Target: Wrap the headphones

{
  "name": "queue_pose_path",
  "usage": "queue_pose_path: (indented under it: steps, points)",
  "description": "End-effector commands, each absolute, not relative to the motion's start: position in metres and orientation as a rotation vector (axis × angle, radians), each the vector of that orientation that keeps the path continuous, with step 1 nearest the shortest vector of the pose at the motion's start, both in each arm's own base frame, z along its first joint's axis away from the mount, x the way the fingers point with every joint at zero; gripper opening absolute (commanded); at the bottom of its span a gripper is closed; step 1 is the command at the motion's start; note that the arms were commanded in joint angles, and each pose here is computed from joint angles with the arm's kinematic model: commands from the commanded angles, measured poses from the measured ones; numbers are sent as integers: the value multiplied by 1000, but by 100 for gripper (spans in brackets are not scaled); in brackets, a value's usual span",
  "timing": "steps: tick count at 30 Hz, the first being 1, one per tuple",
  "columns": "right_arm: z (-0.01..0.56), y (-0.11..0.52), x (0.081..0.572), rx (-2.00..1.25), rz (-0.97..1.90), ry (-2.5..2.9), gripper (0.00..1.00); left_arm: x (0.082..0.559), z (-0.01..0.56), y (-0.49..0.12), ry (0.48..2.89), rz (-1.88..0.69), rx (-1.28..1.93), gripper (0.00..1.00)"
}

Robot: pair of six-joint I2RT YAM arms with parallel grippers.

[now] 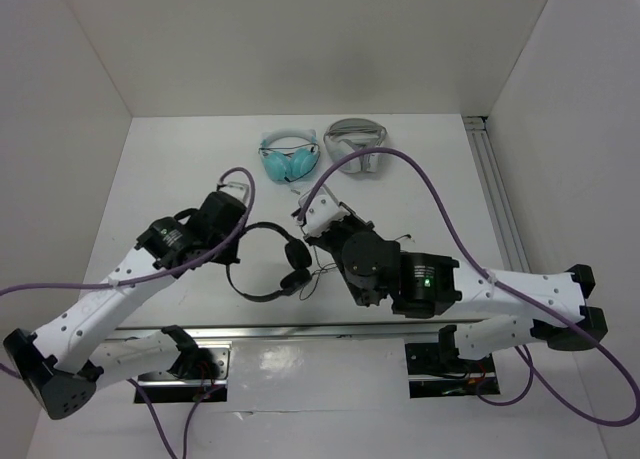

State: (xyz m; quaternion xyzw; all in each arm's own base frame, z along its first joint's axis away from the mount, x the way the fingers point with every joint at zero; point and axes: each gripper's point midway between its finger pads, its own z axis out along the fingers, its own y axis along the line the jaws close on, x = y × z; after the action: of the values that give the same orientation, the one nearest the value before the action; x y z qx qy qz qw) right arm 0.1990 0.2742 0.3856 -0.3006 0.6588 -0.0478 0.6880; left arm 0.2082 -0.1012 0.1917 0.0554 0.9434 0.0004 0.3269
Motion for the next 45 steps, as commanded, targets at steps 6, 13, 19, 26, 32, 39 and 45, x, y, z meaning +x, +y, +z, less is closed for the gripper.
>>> queue_pose_path:
  steps: [6, 13, 19, 26, 32, 39, 45]
  points:
    - [398, 314, 185, -870, 28, 1385, 0, 204, 208, -191, 2372, -318, 549, 0]
    - [374, 305, 202, -841, 2, 1448, 0, 190, 232, -217, 2260, -446, 675, 0]
    - [352, 292, 221, -827, 48, 1494, 0, 173, 255, -233, 2116, -594, 781, 0]
    - [334, 295, 240, -924, 104, 1559, 0, 161, 262, -240, 2065, -649, 857, 0]
    - [317, 305, 242, -1019, 200, 1602, 0, 160, 275, -238, 2016, -666, 849, 0]
    - [287, 321, 238, -1170, 261, 1669, 0, 161, 286, -232, 1974, -658, 828, 0]
    - [273, 326, 239, -1210, 267, 1701, 0, 164, 303, -221, 1932, -631, 774, 0]
